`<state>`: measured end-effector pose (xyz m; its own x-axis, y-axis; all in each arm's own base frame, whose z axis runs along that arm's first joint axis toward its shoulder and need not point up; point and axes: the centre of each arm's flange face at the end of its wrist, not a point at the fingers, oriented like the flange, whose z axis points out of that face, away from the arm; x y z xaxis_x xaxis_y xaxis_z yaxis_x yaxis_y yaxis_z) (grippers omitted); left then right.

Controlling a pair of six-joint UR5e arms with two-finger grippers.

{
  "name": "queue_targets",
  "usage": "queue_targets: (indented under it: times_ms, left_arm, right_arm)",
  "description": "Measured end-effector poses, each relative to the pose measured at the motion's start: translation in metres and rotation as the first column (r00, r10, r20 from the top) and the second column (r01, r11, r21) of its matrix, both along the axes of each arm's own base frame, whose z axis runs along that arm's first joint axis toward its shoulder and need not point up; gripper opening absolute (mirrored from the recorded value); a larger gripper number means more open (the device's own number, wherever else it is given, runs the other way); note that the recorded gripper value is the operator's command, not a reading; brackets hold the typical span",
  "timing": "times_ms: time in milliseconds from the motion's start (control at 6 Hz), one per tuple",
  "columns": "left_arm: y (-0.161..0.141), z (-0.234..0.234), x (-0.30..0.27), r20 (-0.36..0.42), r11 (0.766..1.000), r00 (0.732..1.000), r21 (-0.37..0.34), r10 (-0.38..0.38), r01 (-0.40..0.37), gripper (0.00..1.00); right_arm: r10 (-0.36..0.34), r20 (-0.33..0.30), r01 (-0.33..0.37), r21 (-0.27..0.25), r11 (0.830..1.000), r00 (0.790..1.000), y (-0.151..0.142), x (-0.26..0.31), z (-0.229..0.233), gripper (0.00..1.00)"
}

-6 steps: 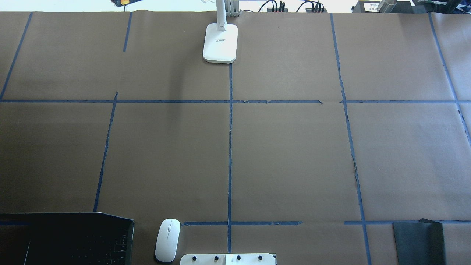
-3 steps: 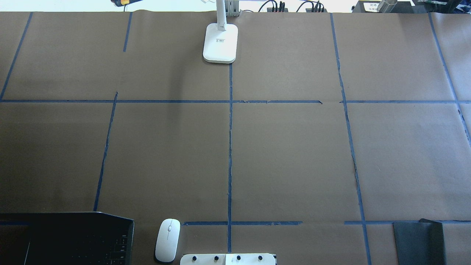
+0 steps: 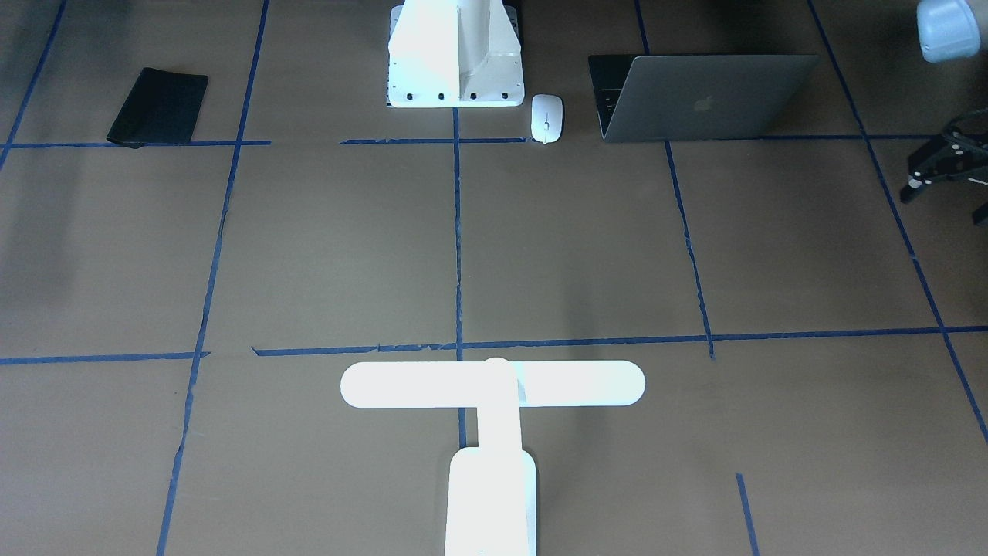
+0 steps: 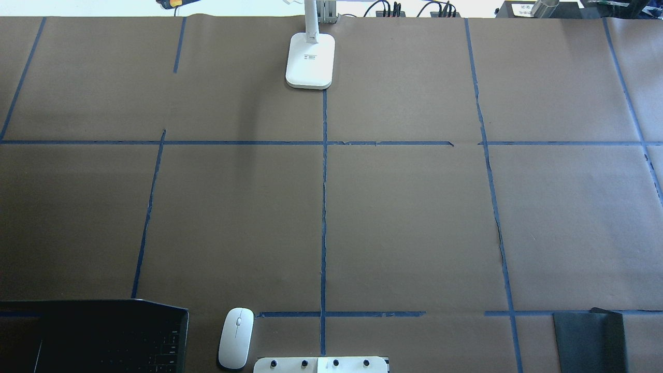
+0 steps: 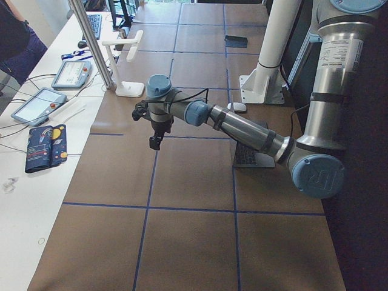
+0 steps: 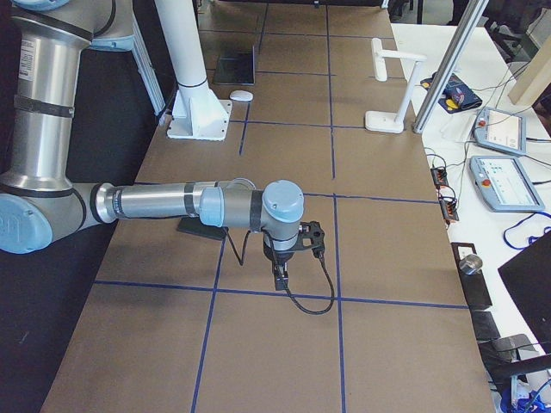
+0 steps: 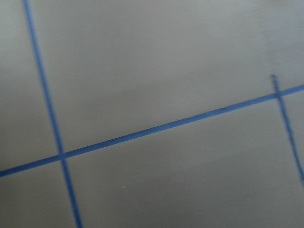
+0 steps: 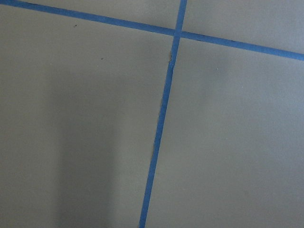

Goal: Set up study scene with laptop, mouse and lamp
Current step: 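Lower the left gripper and grasp the grey laptop near the robot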

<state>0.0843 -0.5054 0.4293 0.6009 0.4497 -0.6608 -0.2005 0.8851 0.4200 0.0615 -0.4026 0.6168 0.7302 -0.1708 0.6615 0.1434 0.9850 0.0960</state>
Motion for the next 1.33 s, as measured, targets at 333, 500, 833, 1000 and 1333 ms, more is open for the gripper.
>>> queue_targets:
  times_ms: [333, 500, 833, 1000, 1333]
  left_arm:
    - [0.052, -0.063, 0.07, -0.063, 0.967, 0.982, 0.198, 0.177, -0.161, 1.0]
    - [0.093, -0.084, 0.089, -0.076, 0.935, 0.962, 0.266, 0.261, -0.233, 1.0]
    - [0.181, -0.096, 0.107, -0.082, 0.837, 0.894, 0.399, 0.441, -0.376, 1.0]
    - [0.206, -0.097, 0.119, -0.07, 0.769, 0.847, 0.465, 0.527, -0.44, 1.0]
    - [0.229, -0.084, 0.135, 0.019, 0.641, 0.777, 0.553, 0.63, -0.533, 0.99]
  right_arm:
    - [-0.001, 0.0, 0.001, -0.001, 1.0, 1.0, 0.0, 0.0, 0.0, 1.0]
    - [0.0, 0.0, 0.0, -0.002, 1.0, 1.0, 0.0, 0.0, 0.001, 1.0]
    - [0.0, 0.0, 0.0, -0.004, 1.0, 1.0, 0.001, 0.0, 0.001, 1.0]
    - [0.001, 0.0, -0.001, -0.005, 1.0, 1.0, 0.001, 0.0, 0.001, 1.0]
    - [0.0, 0.0, 0.0, -0.005, 1.0, 1.0, 0.001, 0.0, 0.002, 1.0]
